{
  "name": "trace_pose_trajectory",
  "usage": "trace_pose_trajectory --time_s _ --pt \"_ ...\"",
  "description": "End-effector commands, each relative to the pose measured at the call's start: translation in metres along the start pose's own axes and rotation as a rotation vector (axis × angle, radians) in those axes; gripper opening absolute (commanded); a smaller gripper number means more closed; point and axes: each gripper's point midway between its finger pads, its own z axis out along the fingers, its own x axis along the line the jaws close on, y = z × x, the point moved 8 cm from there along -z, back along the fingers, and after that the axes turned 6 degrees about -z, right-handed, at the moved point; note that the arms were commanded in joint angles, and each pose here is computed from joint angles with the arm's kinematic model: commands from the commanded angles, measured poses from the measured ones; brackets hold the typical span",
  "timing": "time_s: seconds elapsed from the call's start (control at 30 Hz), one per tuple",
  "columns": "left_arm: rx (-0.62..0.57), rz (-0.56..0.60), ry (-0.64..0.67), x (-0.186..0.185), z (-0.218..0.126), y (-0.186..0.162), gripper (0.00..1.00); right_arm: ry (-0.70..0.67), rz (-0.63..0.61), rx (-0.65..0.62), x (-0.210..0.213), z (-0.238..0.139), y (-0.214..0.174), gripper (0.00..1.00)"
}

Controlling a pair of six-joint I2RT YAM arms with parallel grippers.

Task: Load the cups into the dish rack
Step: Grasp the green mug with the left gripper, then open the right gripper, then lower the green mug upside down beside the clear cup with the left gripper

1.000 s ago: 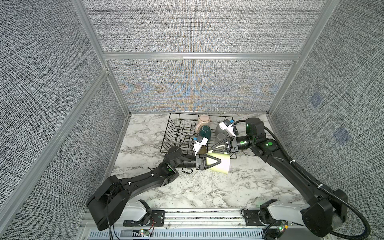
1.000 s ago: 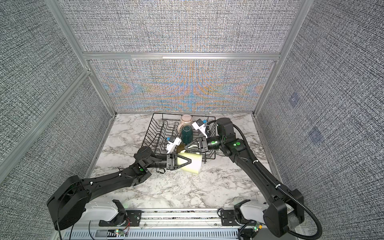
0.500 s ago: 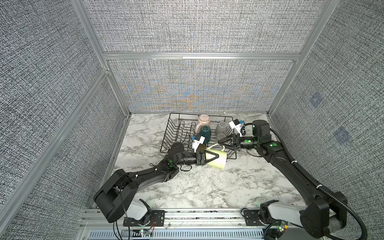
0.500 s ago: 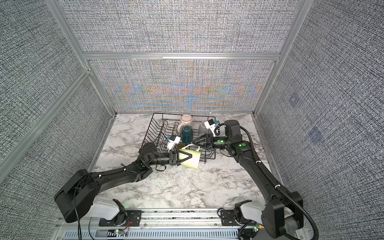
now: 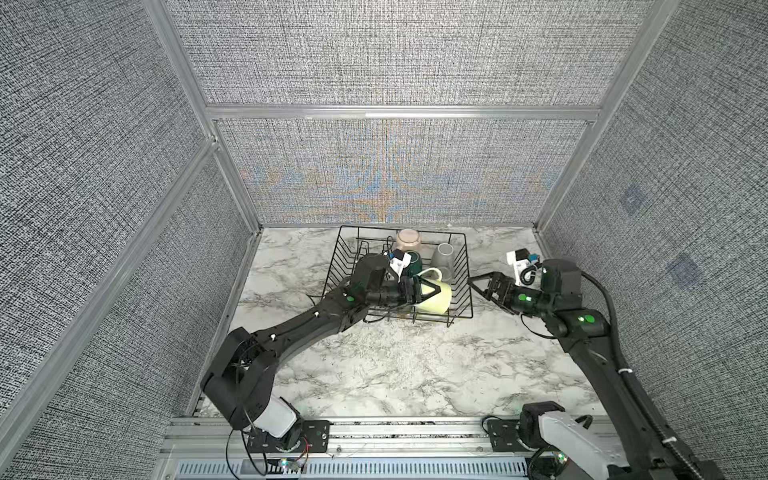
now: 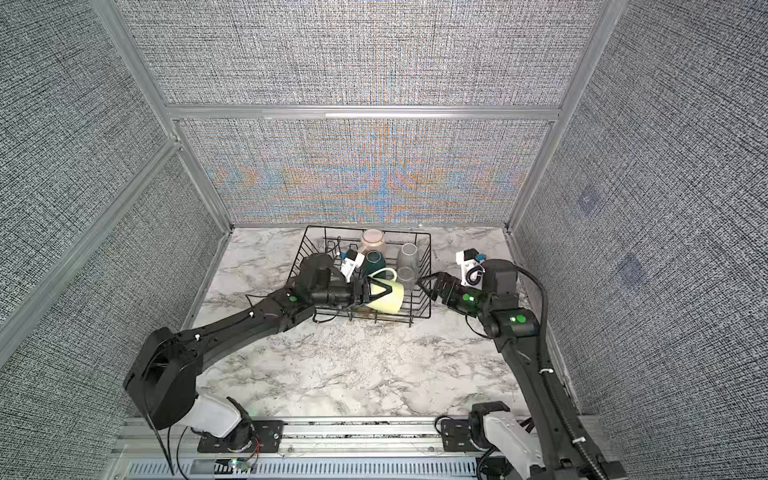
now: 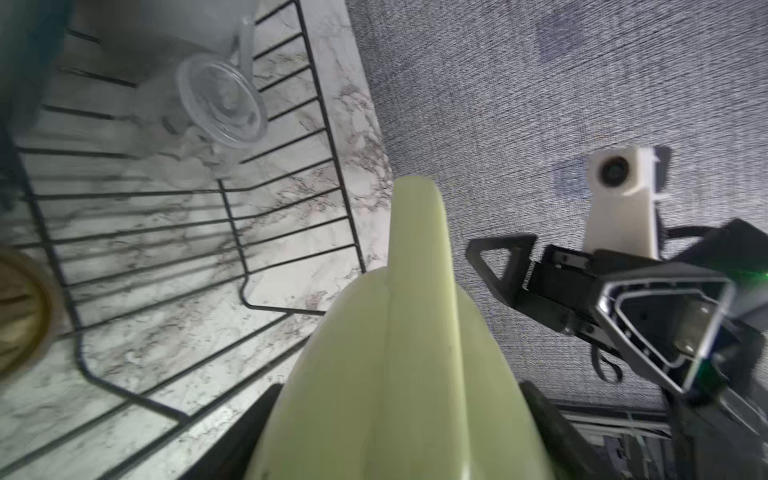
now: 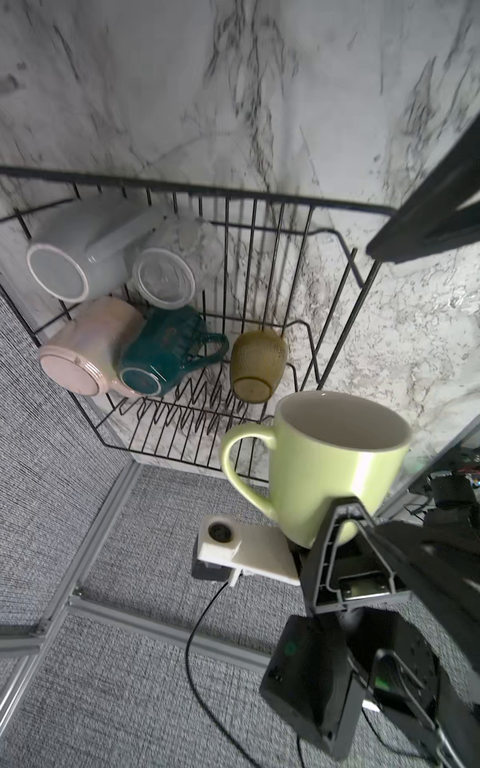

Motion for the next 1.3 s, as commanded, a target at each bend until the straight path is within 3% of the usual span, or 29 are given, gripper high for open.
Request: trace_pose_trajectory --time_s 0.0,0.27,0.87,1.27 --pt "0.02 0.086 0.159 0.012 0.006 0.005 0.51 -0.127 -0.034 -0.042 -0.011 -0.01 -0.004 0.97" --pt "0.094 0.249 0.307 0.008 0.028 0.023 0.46 -0.209 -0.042 -0.127 -0.02 -0.027 -0.016 0.97" --pt "0.222 0.621 0.461 -0.006 0.062 0.045 0.46 -0.275 -0.041 -0.18 -0.027 -0.034 -0.018 0.97" --pt "0.313 0.725 0.601 0.014 0.096 0.04 0.43 -0.286 -0.042 -0.163 -0.034 -0.031 -0.024 0.97"
